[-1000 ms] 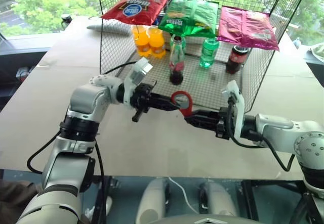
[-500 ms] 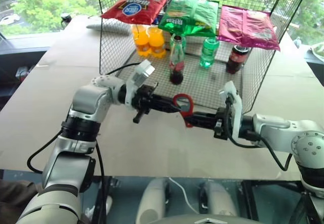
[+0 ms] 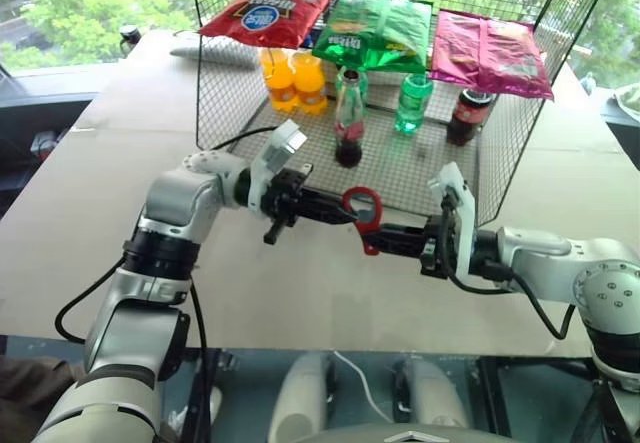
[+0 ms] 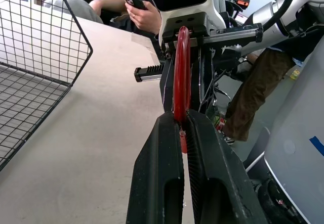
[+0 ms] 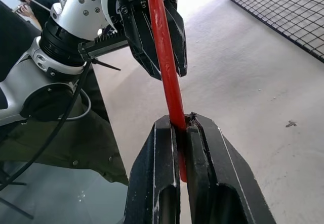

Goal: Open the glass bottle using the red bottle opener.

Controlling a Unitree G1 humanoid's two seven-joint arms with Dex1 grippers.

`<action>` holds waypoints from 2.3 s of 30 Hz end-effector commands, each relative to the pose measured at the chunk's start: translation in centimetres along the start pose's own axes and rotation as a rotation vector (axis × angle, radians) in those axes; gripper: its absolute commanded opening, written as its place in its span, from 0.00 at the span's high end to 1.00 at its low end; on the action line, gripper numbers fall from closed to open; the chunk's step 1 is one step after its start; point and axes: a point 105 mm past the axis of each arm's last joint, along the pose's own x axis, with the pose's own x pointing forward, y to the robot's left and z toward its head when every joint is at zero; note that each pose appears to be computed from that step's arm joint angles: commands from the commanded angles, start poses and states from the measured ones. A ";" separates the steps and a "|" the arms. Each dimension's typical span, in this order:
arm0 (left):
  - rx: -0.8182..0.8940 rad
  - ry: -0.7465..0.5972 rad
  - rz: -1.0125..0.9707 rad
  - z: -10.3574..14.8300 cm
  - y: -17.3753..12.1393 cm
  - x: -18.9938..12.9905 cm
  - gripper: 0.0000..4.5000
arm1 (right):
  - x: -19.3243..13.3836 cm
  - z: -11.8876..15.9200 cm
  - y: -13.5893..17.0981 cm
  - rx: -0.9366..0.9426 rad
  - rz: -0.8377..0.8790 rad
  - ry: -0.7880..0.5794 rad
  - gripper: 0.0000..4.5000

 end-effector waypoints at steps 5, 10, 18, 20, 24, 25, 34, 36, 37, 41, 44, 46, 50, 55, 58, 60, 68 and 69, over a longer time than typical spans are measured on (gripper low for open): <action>0.088 -0.021 0.010 1.4 0.1 0.5 1.00 | -0.1 0.5 0.5 -0.026 0.014 -0.025 0.99; 0.035 -0.031 0.008 1.4 -0.4 -0.1 0.69 | -0.3 0.6 0.2 -0.044 -0.011 -0.033 1.00; 0.030 -0.088 0.198 1.5 -0.4 -2.7 0.13 | -0.9 0.6 -0.5 -0.091 -0.104 -0.073 1.00; 0.049 -0.106 0.290 1.5 0.0 -3.5 0.13 | -1.2 0.6 -0.8 -0.107 -0.142 -0.089 1.00; 0.139 -0.159 0.692 2.0 3.5 -5.7 0.13 | -2.0 1.4 -1.7 -0.167 -0.266 -0.160 1.00; 0.138 -0.143 0.815 2.2 4.9 -6.3 0.13 | -2.3 1.6 -2.1 -0.206 -0.314 -0.164 1.00; 0.167 -0.232 1.200 4.5 10.3 -7.5 0.13 | -4.0 2.4 -4.2 -0.427 -0.577 -0.176 1.00; 0.194 -0.239 1.193 5.1 10.8 -6.8 0.13 | -4.1 2.4 -4.1 -0.460 -0.603 -0.181 1.00; 0.200 -0.244 1.188 5.4 11.0 -6.6 0.13 | -4.1 2.4 -4.1 -0.473 -0.611 -0.181 1.00; 0.225 -0.255 1.126 6.0 11.5 -5.6 0.02 | -4.2 2.1 -4.0 -0.489 -0.631 -0.181 1.00; 0.244 -0.236 1.087 6.2 11.7 -4.9 0.00 | -4.3 2.0 -4.0 -0.489 -0.643 -0.187 1.00; 0.259 -0.219 1.082 6.3 12.0 -4.8 0.00 | -4.3 2.0 -4.0 -0.488 -0.649 -0.192 1.00; 0.280 -0.187 1.063 6.4 12.5 -4.2 0.00 | -4.3 2.0 -3.9 -0.485 -0.654 -0.197 1.00; 0.289 -0.158 1.028 6.5 13.6 -2.9 0.00 | -4.4 1.9 -4.0 -0.484 -0.654 -0.196 1.00; 0.278 -0.138 1.019 6.1 14.5 -2.3 0.00 | -4.3 2.0 -4.0 -0.486 -0.652 -0.196 1.00; 0.259 -0.122 1.012 5.6 15.0 -1.9 0.00 | -4.3 2.1 -4.1 -0.488 -0.653 -0.196 1.00; 0.238 -0.119 1.021 5.0 16.0 -1.6 0.48 | -4.7 2.1 -3.9 -0.490 -0.669 -0.197 1.00; 0.240 -0.120 1.020 5.0 16.0 -1.6 0.48 | -4.7 2.0 -3.9 -0.489 -0.671 -0.197 1.00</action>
